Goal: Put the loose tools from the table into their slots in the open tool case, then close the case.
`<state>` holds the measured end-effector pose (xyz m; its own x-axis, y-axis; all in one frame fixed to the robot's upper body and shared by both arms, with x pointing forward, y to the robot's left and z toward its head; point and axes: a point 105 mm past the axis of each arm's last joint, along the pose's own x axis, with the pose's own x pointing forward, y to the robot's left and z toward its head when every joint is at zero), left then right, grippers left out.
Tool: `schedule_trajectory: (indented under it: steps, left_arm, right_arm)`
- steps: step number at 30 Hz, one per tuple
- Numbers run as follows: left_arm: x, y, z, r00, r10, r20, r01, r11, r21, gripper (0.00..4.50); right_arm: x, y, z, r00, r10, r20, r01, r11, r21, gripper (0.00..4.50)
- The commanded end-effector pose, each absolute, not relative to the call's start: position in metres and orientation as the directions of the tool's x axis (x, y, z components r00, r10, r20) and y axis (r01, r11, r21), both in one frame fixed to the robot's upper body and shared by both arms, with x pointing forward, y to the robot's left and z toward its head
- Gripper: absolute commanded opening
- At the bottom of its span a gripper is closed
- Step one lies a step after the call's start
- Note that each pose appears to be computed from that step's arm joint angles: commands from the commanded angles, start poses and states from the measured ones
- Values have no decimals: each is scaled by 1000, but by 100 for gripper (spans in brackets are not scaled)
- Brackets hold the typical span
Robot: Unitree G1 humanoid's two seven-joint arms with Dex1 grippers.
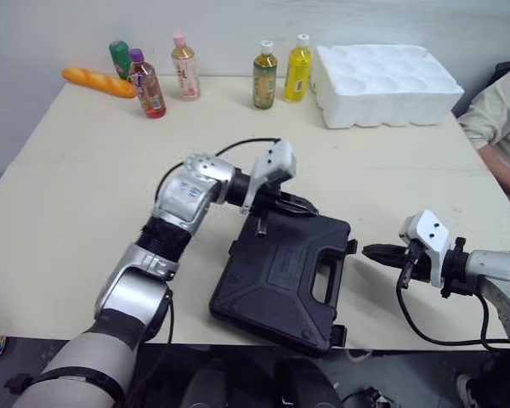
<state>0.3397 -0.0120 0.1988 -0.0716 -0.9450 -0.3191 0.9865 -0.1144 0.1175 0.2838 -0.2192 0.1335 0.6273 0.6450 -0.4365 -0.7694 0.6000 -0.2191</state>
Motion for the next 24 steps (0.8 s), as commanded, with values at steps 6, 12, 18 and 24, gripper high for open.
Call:
schedule_trajectory:
  steps: [6, 12, 18, 24]
  left_arm:
    - [337, -56, 161, -106, -871, -479, 953, -227, 200, 6]
    - [346, -38, 90, -21, -716, -698, 946, -239, 218, 6]
    - [346, -24, 67, 2, -647, -763, 929, -282, 241, 6]
    - [343, -25, 70, -22, -666, -746, 938, -272, 216, 6]
  right_arm:
    - [283, -205, 138, 634, 659, -404, -769, 593, -240, 0]
    - [281, -200, 136, 630, 663, -405, -773, 590, -235, 0]
    - [280, -199, 135, 629, 665, -403, -773, 589, -235, 0]
    - [285, -196, 136, 627, 671, -397, -776, 583, -240, 0]
